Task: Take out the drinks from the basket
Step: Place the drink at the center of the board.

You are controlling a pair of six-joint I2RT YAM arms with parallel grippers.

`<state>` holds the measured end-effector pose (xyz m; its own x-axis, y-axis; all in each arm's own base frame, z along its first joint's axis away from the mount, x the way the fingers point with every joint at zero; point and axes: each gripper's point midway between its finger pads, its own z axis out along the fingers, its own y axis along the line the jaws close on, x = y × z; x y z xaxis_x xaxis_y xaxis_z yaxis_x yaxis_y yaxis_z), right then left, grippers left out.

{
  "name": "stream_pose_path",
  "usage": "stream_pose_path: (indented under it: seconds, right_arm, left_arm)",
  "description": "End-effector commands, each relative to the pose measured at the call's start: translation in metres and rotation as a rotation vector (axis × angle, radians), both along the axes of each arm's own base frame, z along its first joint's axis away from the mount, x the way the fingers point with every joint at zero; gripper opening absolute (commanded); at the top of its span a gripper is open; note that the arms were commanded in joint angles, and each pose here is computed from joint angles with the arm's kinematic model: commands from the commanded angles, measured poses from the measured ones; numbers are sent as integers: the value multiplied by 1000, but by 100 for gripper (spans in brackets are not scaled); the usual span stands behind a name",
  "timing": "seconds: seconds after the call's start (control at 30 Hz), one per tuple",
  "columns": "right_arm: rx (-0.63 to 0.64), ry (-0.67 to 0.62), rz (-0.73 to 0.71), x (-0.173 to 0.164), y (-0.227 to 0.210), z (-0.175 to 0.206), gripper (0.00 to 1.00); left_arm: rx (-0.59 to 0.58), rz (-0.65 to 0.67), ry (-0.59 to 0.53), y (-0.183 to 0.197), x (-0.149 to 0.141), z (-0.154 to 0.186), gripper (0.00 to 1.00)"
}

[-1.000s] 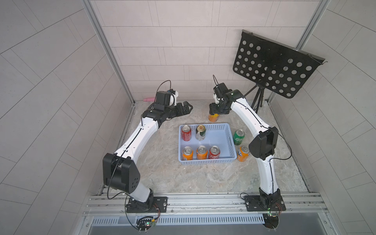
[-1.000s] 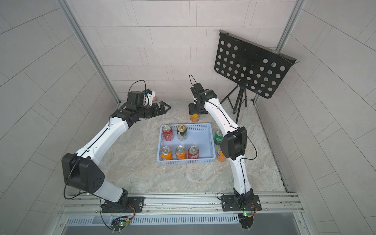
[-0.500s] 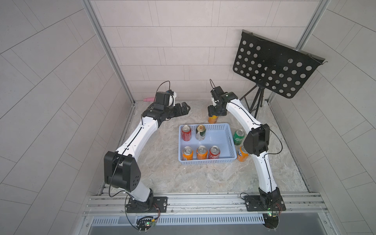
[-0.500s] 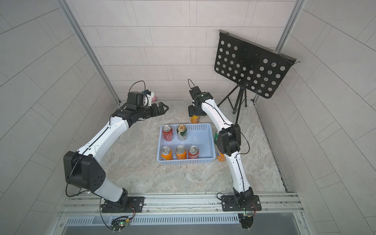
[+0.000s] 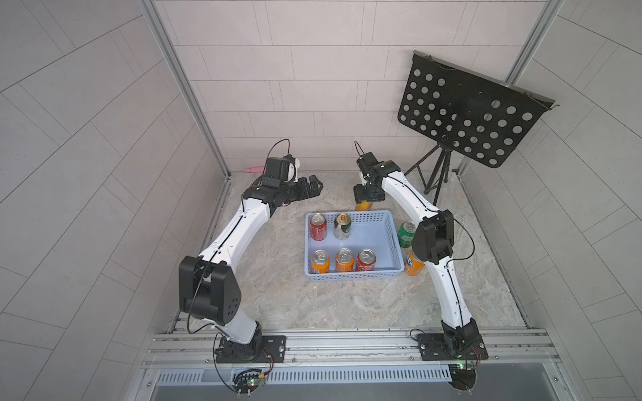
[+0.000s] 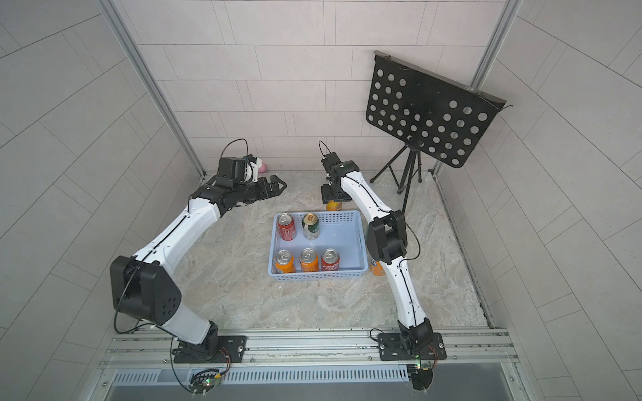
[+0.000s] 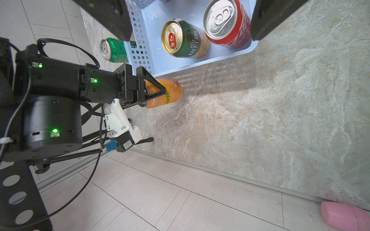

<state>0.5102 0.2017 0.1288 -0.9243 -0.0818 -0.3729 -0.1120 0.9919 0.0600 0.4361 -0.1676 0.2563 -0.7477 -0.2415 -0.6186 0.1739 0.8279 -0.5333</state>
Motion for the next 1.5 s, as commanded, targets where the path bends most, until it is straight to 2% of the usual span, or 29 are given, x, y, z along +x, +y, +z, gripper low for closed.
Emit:
stream_pose_path:
  seconds: [0.0,0.33,0.53,0.63,0.87,1.0,1.13,1.27,1.47]
  right_arm:
    - [-27,-50,8,7,2,11,26]
    - [-36,-12,8,5,4,-8,29]
    - [-32,-1,7,6,7,-16,35]
    - [-32,2,8,6,7,-17,45]
    - [-22,5,15,4,8,-13,73]
    - [-8,-13,10,5,9,-4,85]
    - [-11,-32,3,6,6,4,92]
    - [-35,-64,-26,8,-7,20,93]
    - [-49,-150,-66,-1,-27,69,93]
  left_arm:
    - [11,9,21,2,0,-9,100]
    - [7,8,26,2,0,-10,100]
    - [6,7,32,2,1,-12,100]
    - [6,7,33,2,1,-13,100]
    - [5,6,39,2,2,-15,100]
    - [8,5,43,2,2,-16,100]
    - [8,4,45,2,2,-17,100]
    - [9,3,38,3,1,-15,100]
    - [14,0,16,4,0,-9,100]
